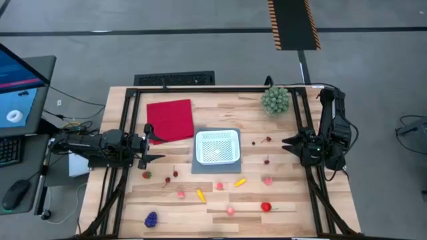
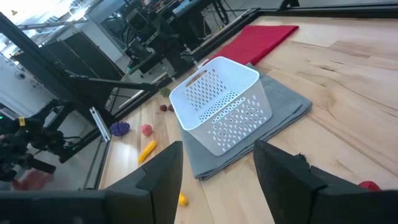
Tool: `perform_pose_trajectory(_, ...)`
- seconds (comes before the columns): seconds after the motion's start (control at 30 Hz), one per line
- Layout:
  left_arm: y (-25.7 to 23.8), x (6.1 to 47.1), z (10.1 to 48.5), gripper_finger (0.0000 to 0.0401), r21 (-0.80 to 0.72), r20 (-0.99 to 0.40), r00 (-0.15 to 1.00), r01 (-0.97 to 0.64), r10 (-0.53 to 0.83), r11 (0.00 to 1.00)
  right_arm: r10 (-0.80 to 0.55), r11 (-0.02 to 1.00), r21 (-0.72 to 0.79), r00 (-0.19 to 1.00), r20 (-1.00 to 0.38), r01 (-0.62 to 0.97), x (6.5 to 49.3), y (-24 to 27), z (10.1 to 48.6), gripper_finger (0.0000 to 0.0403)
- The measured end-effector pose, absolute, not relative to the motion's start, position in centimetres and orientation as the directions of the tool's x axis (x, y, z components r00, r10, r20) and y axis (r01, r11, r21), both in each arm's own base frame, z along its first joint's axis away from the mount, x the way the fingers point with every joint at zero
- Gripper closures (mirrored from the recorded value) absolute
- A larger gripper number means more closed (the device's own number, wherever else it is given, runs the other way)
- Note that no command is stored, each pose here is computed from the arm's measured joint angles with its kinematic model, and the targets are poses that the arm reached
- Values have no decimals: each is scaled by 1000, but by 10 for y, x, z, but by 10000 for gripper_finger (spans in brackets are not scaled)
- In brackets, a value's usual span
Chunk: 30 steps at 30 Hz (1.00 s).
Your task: Pick and placing Produce into tupperware
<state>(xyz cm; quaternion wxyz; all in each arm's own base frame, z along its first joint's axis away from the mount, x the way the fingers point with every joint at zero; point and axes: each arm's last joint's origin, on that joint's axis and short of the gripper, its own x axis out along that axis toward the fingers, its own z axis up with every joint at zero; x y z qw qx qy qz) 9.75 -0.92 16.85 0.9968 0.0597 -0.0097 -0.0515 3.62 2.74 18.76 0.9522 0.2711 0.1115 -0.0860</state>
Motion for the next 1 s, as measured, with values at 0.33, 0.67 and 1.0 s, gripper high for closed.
perform_pose_trajectory(0.33,-9,98,169,132,344,14,996,75,-85,936,-74,845,486,950,-304,222,36,28,186,184)
perform_pose_trajectory(0.67,-11,97,174,132,-23,70,985,157,-155,987,-185,815,532,973,-136,229,37,25,191,184)
perform_pose_trajectory(1.0,-9,97,172,132,-233,53,996,88,-78,968,-261,884,401,965,-1,240,39,33,193,184)
